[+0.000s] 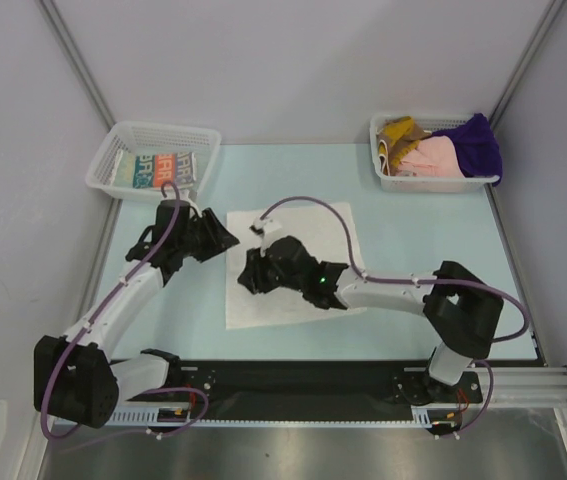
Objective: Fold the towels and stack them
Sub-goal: Fold the towel
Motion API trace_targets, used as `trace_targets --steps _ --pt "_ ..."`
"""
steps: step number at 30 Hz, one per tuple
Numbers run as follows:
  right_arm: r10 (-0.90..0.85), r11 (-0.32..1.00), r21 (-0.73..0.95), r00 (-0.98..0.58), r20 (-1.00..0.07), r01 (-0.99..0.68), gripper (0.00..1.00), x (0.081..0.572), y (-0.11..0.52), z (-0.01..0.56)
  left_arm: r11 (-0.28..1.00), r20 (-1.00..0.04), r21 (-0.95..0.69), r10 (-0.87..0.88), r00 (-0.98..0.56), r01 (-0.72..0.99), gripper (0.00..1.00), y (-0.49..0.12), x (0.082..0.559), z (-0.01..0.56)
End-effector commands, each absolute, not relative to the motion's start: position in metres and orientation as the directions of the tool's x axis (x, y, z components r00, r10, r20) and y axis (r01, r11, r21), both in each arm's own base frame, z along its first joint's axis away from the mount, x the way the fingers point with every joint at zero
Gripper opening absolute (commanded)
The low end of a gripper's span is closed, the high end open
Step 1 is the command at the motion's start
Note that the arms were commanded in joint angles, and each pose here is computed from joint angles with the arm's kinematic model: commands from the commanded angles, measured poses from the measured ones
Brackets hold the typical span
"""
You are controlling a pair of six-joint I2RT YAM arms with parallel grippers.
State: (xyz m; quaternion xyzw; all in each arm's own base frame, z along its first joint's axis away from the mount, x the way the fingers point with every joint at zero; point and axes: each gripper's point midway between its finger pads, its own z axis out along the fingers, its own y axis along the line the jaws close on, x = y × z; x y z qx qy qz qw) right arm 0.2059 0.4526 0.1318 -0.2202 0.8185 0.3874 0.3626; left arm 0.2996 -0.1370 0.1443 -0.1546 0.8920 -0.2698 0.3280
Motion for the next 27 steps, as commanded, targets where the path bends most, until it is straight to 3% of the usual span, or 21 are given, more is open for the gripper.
trace_targets --steps 1,9,27 --pt "-0.029 0.762 0.380 -0.614 -0.789 -0.524 0.36 0.267 0.399 0.126 0.798 -0.541 -0.601 -0.443 -0.715 -0.040 0.52 -0.139 0.311 0.173" --pt "-0.147 0.806 0.273 -0.625 -0.767 -0.525 0.36 0.296 0.383 0.080 0.796 -0.543 -0.605 -0.434 -0.719 -0.024 0.52 -0.142 0.314 0.177" --pt "-0.201 0.756 0.292 -0.632 -0.749 -0.586 0.40 0.298 0.407 0.052 0.797 -0.538 -0.604 -0.424 -0.728 -0.019 0.52 -0.142 0.313 0.169"
